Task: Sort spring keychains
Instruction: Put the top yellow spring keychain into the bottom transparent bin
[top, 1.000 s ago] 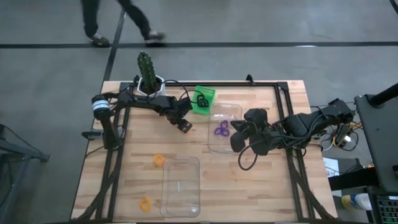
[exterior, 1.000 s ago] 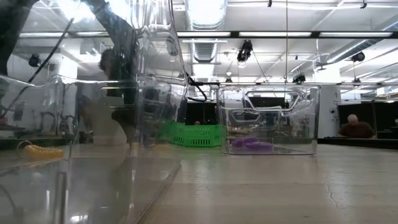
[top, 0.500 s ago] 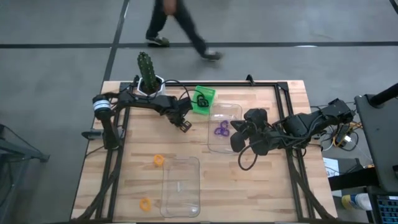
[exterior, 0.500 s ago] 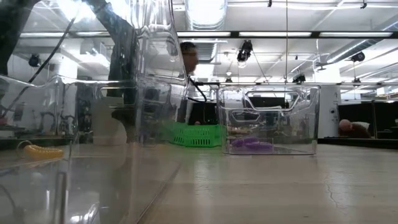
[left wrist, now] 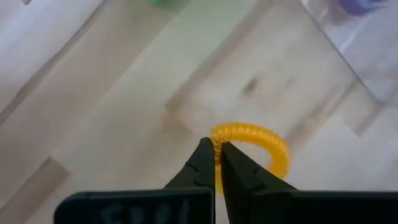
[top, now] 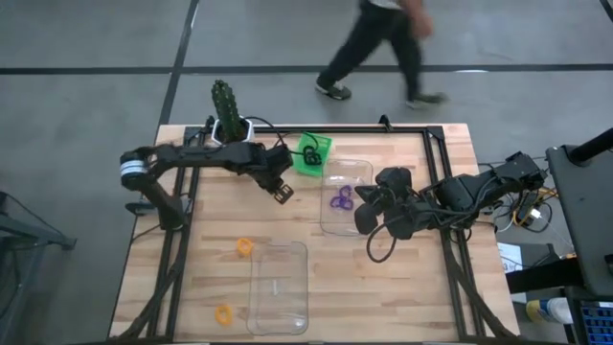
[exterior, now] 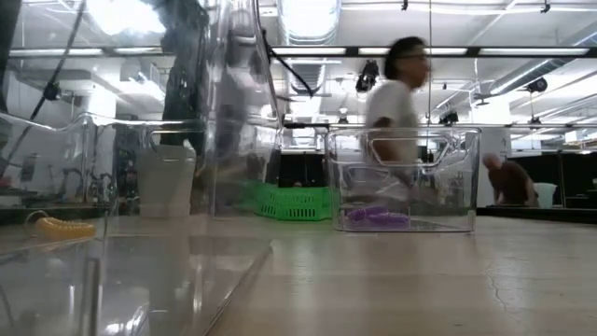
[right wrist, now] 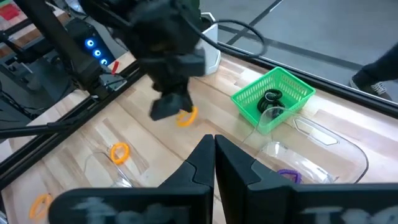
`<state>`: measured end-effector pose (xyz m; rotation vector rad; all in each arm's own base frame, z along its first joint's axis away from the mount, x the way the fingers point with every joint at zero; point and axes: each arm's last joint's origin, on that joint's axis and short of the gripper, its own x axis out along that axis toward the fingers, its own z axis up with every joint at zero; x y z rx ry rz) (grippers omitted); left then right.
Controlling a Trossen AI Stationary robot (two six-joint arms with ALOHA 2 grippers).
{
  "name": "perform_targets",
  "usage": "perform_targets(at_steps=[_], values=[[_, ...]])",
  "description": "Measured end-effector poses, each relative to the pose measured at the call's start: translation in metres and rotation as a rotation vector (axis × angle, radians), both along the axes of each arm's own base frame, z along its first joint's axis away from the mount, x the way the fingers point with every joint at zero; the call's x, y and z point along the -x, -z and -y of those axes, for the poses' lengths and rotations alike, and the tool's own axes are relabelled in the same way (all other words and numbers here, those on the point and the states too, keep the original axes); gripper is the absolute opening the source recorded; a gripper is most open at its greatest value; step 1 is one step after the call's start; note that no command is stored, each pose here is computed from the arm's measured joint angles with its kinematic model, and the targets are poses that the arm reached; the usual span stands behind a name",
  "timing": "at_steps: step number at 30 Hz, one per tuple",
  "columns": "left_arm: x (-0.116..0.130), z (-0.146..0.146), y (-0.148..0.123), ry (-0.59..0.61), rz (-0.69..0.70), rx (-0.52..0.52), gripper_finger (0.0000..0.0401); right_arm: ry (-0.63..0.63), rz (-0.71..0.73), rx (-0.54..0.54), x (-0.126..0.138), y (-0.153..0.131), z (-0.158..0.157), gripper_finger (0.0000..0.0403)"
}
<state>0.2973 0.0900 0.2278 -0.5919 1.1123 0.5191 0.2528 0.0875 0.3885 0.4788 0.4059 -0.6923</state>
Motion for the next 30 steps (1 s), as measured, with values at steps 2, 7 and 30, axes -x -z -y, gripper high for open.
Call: perform_targets(at_steps=[2, 7, 30], values=[[0.005, 0.010, -0.011, 0.020, 0.015, -0.001, 0.0006, 0.000, 0.000, 0.000, 0.000, 0.000, 0.000, 0.0008], [0.020, 0.044, -0.041, 0.059, 0.087, 0.016, 0.0005, 0.000, -0.001, 0.001, 0.000, 0.000, 0.000, 0.0008], [0.058, 0.191, -0.073, 0.521, 0.249, -0.101, 0.0005, 0.028, 0.001, -0.029, -0.001, 0.009, 0.000, 0.0008]])
